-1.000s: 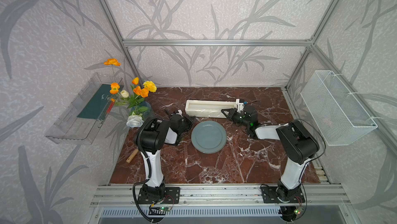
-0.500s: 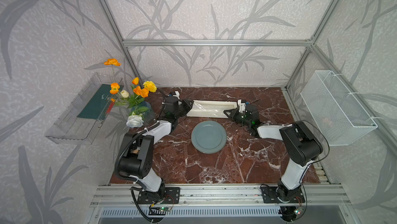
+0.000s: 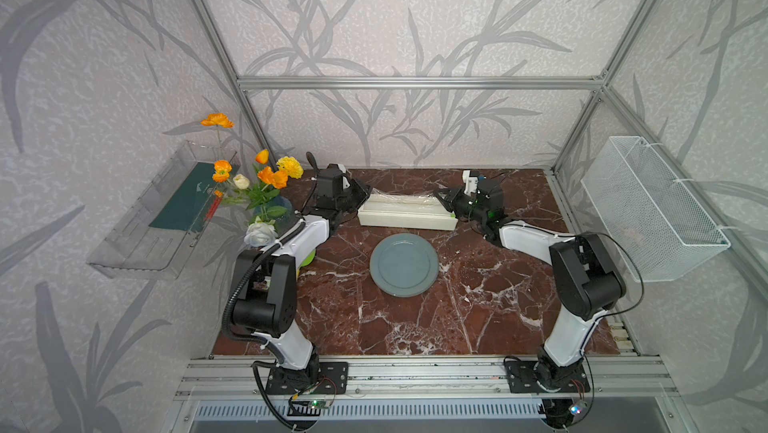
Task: Wrap the plate with plastic wrap
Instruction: Pull the plastic wrap from the plastic wrap cutting box.
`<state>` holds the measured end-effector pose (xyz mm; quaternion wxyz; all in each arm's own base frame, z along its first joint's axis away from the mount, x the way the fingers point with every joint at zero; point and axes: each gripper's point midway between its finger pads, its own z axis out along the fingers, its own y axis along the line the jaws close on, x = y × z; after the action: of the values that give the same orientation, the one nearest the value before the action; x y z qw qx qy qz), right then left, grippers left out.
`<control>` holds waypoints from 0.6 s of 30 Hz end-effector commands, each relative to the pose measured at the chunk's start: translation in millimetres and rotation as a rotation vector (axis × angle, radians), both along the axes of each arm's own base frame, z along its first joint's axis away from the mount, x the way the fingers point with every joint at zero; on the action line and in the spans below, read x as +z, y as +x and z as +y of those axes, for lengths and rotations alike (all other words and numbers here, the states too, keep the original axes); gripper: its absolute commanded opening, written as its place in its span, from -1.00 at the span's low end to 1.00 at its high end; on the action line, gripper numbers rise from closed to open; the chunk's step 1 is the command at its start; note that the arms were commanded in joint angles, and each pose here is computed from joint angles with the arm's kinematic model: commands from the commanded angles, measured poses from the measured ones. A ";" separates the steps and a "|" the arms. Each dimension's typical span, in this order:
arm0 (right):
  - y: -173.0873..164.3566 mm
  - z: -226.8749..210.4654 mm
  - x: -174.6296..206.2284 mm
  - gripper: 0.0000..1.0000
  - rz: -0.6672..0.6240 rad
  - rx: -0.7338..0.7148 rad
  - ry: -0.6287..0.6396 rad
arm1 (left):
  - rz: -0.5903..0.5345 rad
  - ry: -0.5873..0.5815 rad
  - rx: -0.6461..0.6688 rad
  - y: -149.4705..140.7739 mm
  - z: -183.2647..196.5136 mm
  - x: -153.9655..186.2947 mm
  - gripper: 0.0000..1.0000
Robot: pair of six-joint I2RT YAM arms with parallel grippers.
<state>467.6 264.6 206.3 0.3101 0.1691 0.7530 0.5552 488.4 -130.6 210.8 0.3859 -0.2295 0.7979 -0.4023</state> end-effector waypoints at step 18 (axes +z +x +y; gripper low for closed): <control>-20.6 -6.2 89.8 -1.00 -0.126 0.043 -0.003 | -0.084 0.067 0.040 -24.2 23.2 64.9 -1.00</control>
<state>456.8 259.9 249.9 0.3100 0.1554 0.7590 0.5512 472.6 -117.0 248.7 0.3973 -0.2262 0.8007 -0.3872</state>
